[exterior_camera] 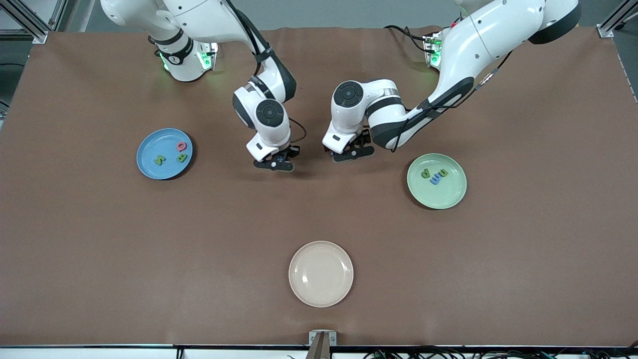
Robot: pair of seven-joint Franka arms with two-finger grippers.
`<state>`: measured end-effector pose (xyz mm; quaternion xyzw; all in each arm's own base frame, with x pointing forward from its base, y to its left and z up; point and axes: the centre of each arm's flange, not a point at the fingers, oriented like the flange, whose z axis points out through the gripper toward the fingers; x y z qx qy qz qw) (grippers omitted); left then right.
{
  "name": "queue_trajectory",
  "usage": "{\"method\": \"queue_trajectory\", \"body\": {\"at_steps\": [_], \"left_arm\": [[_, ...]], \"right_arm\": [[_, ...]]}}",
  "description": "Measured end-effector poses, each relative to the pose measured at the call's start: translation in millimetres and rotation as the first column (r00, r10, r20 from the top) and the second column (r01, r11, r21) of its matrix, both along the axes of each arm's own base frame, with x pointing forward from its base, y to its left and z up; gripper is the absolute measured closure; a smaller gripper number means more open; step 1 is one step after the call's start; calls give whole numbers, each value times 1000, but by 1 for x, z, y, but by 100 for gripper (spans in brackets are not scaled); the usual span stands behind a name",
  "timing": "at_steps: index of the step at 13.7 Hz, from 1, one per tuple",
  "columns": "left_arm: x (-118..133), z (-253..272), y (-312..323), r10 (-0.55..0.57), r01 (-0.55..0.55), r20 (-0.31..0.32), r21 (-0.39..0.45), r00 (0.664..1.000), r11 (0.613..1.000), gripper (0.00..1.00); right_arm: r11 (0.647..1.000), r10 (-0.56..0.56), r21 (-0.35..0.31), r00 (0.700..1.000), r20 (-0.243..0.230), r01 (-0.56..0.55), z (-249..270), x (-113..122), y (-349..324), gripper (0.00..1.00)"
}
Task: Sort uppercase to blue plate, lowercase to green plate
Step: 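Carry the c to the blue plate while the left gripper lowers onto the x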
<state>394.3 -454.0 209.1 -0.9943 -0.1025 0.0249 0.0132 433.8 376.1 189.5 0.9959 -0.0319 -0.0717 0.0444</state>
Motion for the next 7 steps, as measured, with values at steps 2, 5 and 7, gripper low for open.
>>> {"method": "queue_trajectory", "body": {"at_steps": [2,5,7], "left_arm": [[-3,-10,-5,8,-8,4,-8,1000,1000,0],[-11,-21,-13,0,0,3,-24,1000,1000,0],[-13,-24,-17,-5,5,2,-34,1000,999,0]], "right_arm": [[998,61,-2,995,-78,-61,28,27,-45,66],[983,181,59,974,-137,-174,77,57,-136,66],[966,247,116,958,-143,-231,95,59,-203,66]]}}
